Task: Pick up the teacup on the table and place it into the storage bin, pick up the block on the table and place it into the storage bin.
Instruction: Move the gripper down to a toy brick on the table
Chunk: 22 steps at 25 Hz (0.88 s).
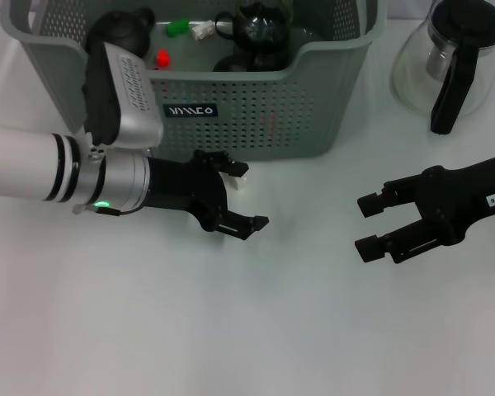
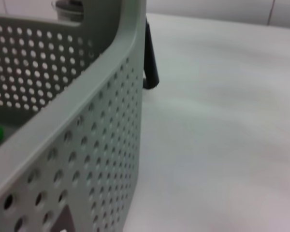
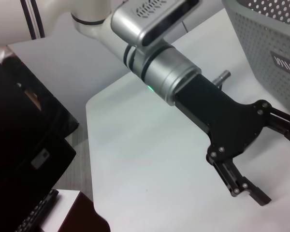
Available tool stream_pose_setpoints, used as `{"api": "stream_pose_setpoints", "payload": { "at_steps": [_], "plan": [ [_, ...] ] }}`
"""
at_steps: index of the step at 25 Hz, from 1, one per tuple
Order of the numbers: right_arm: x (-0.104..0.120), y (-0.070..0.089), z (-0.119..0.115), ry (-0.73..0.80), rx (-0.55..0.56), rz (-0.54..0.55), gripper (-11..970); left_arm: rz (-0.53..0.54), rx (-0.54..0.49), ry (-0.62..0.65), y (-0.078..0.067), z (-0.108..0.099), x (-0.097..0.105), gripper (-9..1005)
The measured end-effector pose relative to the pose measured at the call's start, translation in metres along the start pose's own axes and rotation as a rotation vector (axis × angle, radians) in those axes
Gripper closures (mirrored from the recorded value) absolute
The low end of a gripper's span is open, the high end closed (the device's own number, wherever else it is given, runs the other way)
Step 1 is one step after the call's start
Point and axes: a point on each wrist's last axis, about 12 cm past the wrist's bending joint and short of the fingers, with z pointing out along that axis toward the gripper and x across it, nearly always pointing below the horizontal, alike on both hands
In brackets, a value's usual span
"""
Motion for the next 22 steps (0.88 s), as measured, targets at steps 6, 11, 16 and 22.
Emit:
{"api": "stream_pose_setpoints", "payload": {
  "at_steps": [6, 11, 16, 22],
  "plan": [
    [0.0009, 0.0000, -0.0002, -0.002, 0.001, 0.002, 18, 0.001, -0.008, 0.015, -0.0005, 0.0040, 0.0012, 68],
    [0.0011, 0.0000, -0.0002, -0.002, 0.001, 0.003, 18, -0.005, -0.011, 0.017, -0.0009, 0.0050, 0.0025, 69],
    [0.0012, 0.0001, -0.0001, -0.002, 0.000, 0.003, 18, -0.007, -0.009, 0.017, -0.0014, 0.0053, 0.0030, 70],
    [0.0025, 0.0006, 0.0001, 0.001, -0.004, 0.007, 18, -0.007, 0.018, 0.011, -0.0039, 0.0046, 0.0018, 72]
  ]
}}
